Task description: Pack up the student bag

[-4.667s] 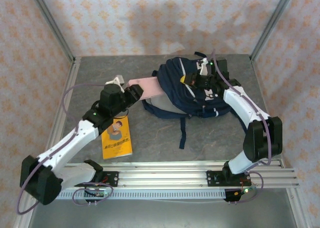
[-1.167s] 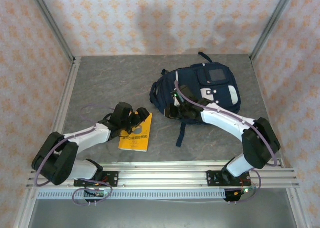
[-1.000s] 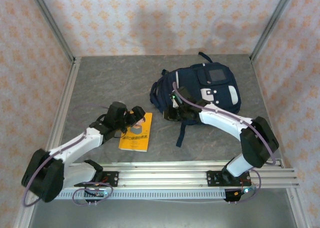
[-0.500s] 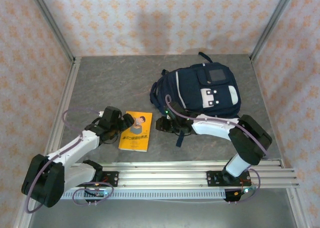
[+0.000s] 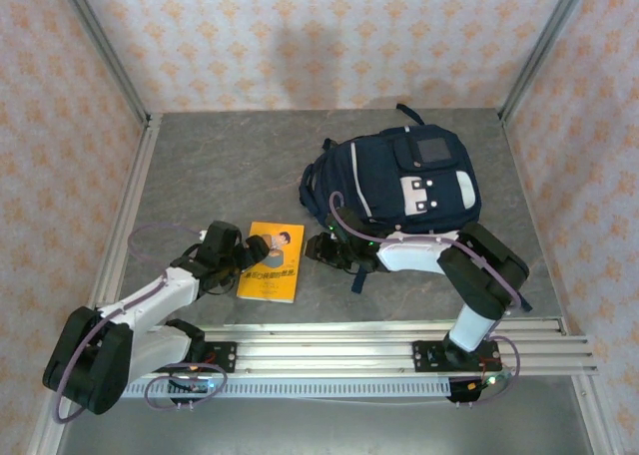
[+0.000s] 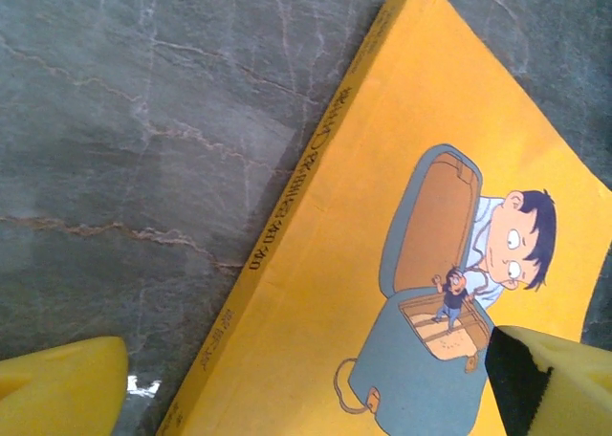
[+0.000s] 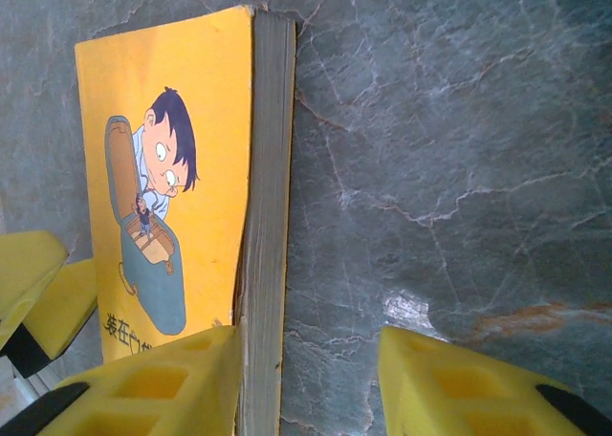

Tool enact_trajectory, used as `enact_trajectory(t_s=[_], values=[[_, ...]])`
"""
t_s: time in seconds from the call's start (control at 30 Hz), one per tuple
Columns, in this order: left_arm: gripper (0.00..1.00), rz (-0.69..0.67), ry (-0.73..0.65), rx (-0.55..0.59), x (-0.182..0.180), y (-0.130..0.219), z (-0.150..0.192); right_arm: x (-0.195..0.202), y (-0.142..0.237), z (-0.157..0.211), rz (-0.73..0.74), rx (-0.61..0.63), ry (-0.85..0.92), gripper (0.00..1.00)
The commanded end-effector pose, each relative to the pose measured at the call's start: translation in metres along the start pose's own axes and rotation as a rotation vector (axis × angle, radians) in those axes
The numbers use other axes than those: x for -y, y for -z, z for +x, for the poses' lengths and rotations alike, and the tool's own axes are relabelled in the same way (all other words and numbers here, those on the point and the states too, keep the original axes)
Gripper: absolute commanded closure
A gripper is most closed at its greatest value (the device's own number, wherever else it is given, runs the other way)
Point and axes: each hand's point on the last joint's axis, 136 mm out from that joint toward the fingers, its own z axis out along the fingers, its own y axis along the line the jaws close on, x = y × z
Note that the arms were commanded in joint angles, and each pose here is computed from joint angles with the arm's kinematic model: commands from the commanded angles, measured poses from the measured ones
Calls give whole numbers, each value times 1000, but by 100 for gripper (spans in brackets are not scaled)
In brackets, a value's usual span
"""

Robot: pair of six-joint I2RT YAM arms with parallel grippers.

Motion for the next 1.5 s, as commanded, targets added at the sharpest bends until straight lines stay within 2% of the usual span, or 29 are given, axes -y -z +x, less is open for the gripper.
enact_trajectory(t_s=[0.0, 0.17, 0.33, 0.47, 0.73, 0.9, 1.23, 1.47], values=[[3, 207, -26, -163, 42, 6, 37, 5, -2, 2, 26, -1, 18, 58], [3, 184, -77, -137, 42, 17, 32, 11, -1, 6, 45, -12, 17, 57], [3, 209, -73, -175, 45, 14, 41, 14, -1, 9, 62, -36, 34, 56], [3, 117, -86, -182, 25, 3, 45, 17, -3, 10, 86, -65, 60, 54], [3, 88, -129, -105, 22, 11, 31, 4, -12, 11, 64, -119, 85, 55], [4, 50, -143, -111, 16, 6, 31, -1, -24, 10, 53, -145, 81, 58], [5, 120, -105, -178, 26, -12, 44, -29, -33, 17, -47, -196, 46, 60], [6, 170, -106, -180, 40, -5, 42, -28, -26, 17, 18, -190, 96, 61]])
